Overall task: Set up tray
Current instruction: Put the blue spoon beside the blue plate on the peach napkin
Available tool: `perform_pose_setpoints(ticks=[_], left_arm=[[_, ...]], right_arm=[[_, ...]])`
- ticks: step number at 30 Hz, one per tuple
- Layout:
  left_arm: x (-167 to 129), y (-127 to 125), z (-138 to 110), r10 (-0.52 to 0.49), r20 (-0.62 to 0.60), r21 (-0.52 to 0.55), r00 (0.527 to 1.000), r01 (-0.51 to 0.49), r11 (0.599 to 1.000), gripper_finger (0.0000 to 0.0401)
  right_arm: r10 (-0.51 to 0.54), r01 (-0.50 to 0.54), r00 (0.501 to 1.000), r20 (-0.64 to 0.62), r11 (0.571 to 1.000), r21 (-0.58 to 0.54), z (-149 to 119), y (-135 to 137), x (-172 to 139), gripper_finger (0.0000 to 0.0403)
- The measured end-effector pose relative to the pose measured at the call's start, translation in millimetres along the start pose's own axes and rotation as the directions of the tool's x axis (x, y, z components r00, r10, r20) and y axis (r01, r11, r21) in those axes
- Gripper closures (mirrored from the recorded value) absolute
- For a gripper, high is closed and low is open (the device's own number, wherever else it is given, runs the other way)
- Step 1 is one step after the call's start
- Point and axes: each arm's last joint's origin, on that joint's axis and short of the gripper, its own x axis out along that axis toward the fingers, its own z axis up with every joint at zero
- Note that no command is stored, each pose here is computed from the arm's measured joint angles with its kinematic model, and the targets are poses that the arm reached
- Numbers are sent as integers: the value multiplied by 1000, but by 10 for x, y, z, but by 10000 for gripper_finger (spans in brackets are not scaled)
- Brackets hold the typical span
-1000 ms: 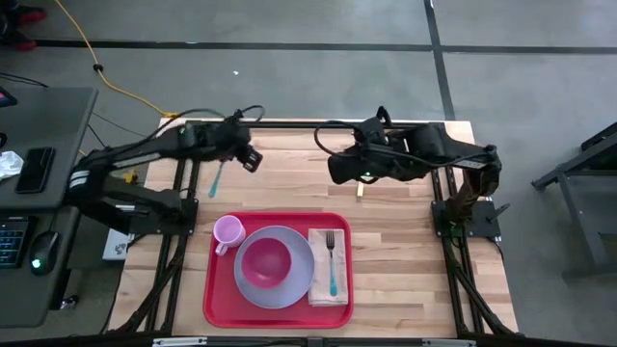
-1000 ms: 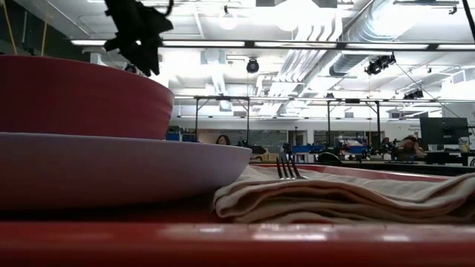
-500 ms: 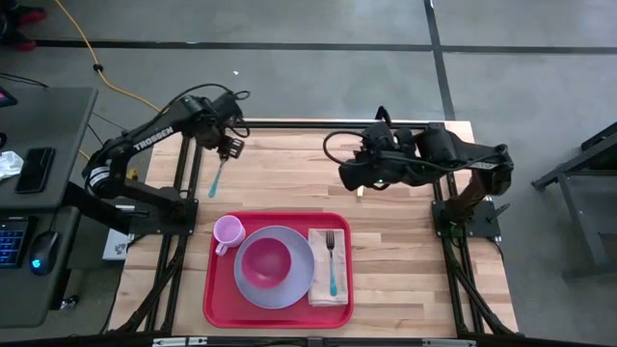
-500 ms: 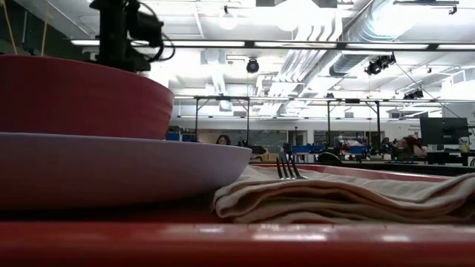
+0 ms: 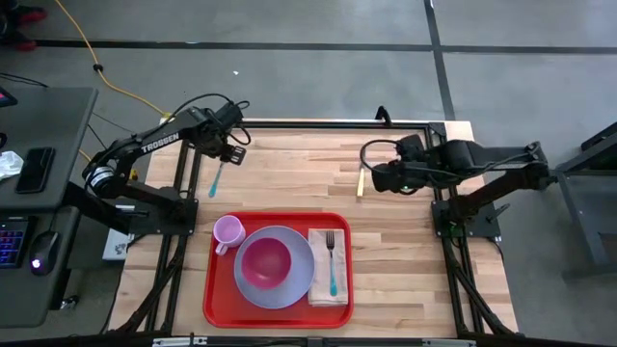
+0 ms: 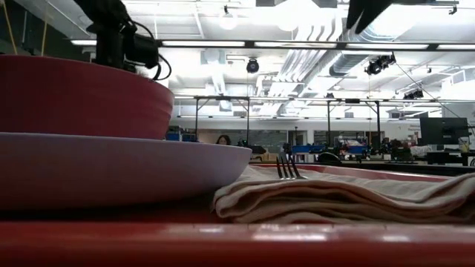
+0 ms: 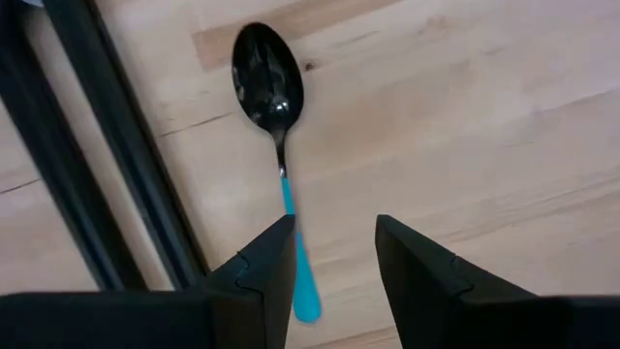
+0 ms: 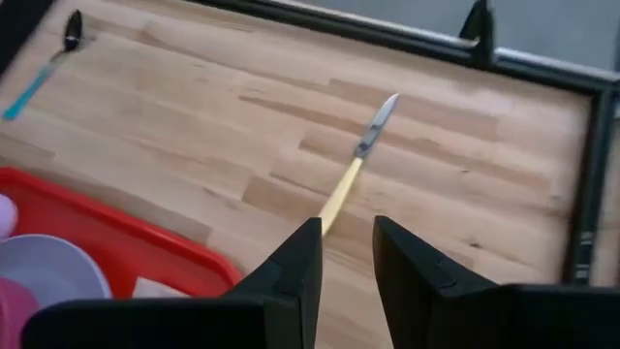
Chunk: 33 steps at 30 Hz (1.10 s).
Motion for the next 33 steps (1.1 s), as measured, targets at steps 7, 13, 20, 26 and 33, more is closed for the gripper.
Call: perform_pose_setpoints(ticks=[7, 13, 20, 26, 33], left_arm=[[242, -13, -32, 30, 11, -6, 1000, -30, 1000, 226], [465, -61, 24, 102, -44, -2, 994, -102, 995, 226], [662, -109, 78, 129, -101, 11, 987, -129, 992, 226], [787, 94, 93, 70, -176, -47, 982, -79, 996, 226], [856, 189, 124, -1, -167, -77, 986, -12, 997, 226]], right_arm=[[77, -77, 997, 0, 997, 31, -168, -108, 189, 329], [35, -35, 998, -48, 999, -4, -328, -150, 390, 329], [-31, 28, 994, -109, 999, -27, -499, -218, 591, 329], [-58, 51, 987, -151, 998, -48, -583, -255, 682, 329], [-57, 51, 988, -142, 998, -43, -607, -256, 735, 329]])
